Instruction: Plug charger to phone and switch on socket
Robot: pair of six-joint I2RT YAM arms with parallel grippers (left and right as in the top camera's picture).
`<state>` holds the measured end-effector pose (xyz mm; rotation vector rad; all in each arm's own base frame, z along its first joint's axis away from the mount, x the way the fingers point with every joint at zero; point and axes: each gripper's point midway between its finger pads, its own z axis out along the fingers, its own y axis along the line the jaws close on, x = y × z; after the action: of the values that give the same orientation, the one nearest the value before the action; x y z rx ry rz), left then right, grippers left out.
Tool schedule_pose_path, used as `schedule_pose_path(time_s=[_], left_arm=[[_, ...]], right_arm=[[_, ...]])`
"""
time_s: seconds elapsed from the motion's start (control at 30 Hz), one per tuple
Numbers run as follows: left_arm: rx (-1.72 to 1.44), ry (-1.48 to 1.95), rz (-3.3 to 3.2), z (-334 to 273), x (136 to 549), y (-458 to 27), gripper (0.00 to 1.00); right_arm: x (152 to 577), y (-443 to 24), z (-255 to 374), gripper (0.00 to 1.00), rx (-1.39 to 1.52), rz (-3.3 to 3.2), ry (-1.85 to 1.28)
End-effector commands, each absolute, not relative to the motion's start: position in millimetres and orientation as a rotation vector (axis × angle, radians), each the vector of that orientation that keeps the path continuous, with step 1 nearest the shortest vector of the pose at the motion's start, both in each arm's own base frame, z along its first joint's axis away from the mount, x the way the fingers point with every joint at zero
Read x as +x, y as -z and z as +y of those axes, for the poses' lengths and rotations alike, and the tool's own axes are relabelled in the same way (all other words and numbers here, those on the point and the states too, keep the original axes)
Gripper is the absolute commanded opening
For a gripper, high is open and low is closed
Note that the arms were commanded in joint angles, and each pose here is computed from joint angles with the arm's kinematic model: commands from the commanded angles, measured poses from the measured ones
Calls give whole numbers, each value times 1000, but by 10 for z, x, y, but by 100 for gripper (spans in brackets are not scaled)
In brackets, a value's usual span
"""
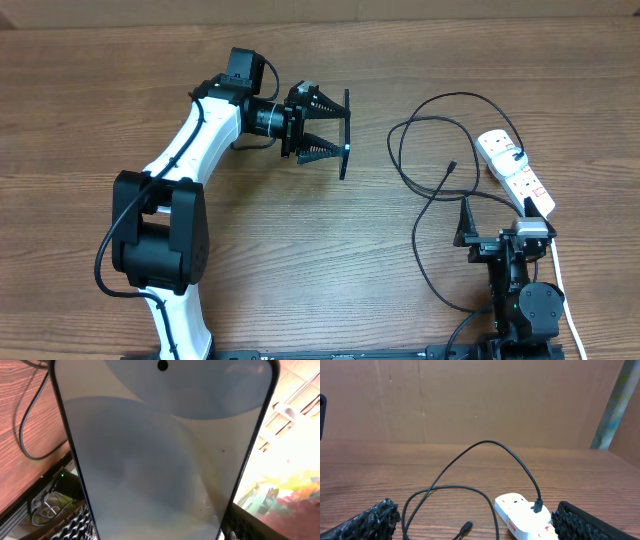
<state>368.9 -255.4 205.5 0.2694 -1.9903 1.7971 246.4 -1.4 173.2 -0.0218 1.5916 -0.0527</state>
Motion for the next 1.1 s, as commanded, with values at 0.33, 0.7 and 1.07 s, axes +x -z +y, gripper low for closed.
schedule_pose_path(time_s=[0.33, 0.7, 1.07], left_arm=[[245, -1845, -1932, -2514, 3724, -2227, 52], [249, -1840, -1941, -2515, 3729, -2214, 52], [261, -1827, -1968, -2517, 3745, -2173, 54]], right_arm=[[2466, -1710, -4, 100, -28, 1589, 53], [2466, -1710, -4, 100, -28, 1589, 53], [2465, -1781, 71, 100, -61, 1559, 18]])
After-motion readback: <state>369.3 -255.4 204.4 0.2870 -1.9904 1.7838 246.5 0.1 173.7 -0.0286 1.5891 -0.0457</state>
